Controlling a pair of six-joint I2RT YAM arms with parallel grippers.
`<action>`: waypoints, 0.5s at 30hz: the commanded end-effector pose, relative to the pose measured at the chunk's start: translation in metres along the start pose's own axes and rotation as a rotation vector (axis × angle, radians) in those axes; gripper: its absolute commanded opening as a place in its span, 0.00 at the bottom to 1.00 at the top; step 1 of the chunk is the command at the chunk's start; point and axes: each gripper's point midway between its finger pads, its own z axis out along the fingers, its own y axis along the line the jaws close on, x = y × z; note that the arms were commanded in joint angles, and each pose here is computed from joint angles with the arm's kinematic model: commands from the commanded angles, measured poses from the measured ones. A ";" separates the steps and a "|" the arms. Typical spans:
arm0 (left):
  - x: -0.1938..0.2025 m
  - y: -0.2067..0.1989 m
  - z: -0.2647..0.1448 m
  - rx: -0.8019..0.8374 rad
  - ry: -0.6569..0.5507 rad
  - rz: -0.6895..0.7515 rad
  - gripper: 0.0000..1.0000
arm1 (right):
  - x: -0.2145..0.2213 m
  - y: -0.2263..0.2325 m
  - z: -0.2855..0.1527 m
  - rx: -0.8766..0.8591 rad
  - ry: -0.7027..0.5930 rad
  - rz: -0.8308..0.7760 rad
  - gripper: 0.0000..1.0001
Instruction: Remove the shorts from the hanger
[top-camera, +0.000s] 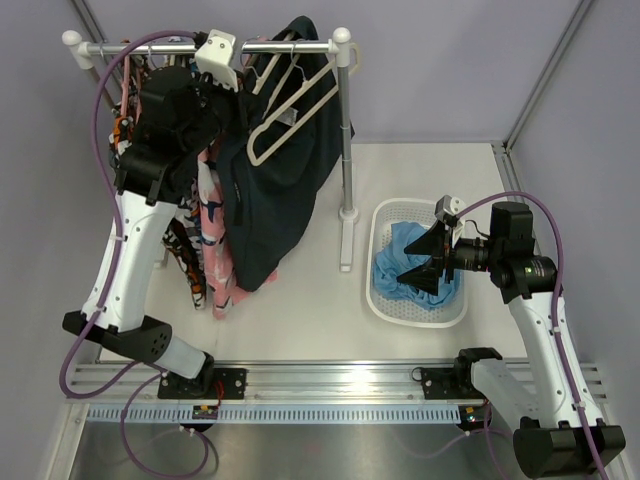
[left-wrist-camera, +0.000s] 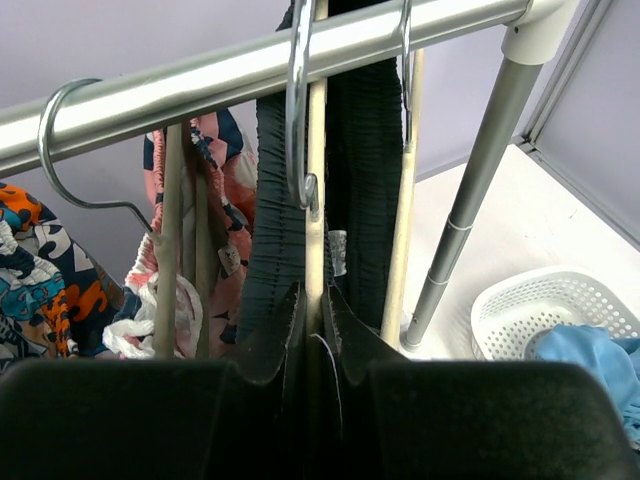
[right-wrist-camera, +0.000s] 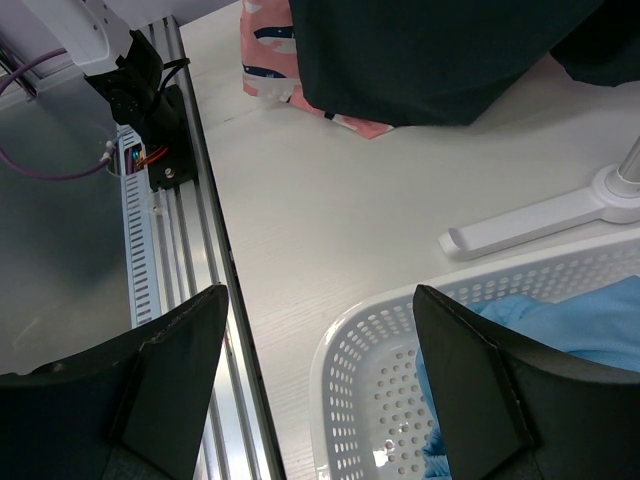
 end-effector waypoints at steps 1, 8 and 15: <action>-0.049 0.000 -0.023 -0.011 -0.166 0.005 0.00 | -0.003 0.001 -0.001 -0.009 -0.008 -0.018 0.83; -0.010 0.003 -0.034 -0.043 -0.033 -0.046 0.00 | -0.003 0.002 -0.001 -0.014 -0.008 -0.017 0.84; 0.026 0.000 -0.043 -0.042 0.089 -0.072 0.00 | -0.003 0.002 -0.001 -0.012 -0.008 -0.019 0.83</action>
